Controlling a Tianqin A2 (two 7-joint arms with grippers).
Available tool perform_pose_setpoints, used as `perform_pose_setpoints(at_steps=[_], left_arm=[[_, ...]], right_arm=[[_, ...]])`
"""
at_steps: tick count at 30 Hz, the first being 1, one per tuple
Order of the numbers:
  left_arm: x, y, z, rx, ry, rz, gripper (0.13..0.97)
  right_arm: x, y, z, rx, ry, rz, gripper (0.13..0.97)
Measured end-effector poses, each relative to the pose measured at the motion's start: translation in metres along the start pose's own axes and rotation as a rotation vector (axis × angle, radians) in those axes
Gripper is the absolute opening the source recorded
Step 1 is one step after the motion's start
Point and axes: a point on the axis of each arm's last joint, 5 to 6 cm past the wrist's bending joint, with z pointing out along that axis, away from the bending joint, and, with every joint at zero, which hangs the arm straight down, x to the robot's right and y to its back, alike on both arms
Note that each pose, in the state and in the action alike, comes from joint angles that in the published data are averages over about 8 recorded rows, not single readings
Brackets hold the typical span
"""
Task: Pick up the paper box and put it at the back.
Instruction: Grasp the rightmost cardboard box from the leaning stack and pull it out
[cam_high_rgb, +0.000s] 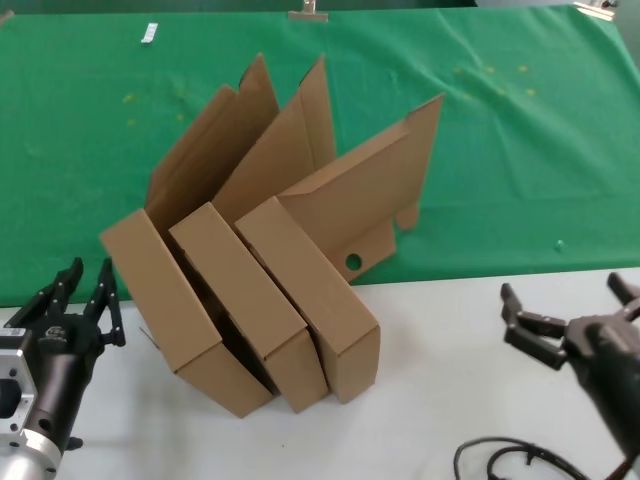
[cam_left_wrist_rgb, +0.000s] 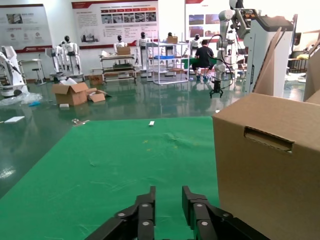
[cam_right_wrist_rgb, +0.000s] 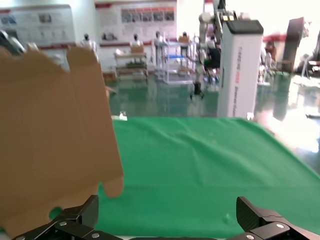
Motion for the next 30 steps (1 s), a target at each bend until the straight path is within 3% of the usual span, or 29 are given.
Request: perform_pose_setpoints(at_steps=[4,9,17,22,30], left_arm=[[0.0,0.0,0.0,0.0,0.0,0.0,0.27],[0.0,0.0,0.0,0.0,0.0,0.0,0.31],[0.0,0.0,0.0,0.0,0.0,0.0,0.456],[0.0,0.0,0.0,0.0,0.0,0.0,0.59],[0.0,0.0,0.0,0.0,0.0,0.0,0.752]], right_arm=[[0.021,-0.006,-0.007,0.036,-0.048,-0.035,0.966],[0.066,-0.01,-0.022,0.034,-0.156,-0.146,0.966],[0.124,-0.02,-0.042,-0.05,-0.51,-0.253,0.966],[0.13,-0.031,-0.036,-0.069,-0.759,-0.241,0.966],[0.116,-0.034,0.003,-0.091,-1.085,-0.197,0.966]])
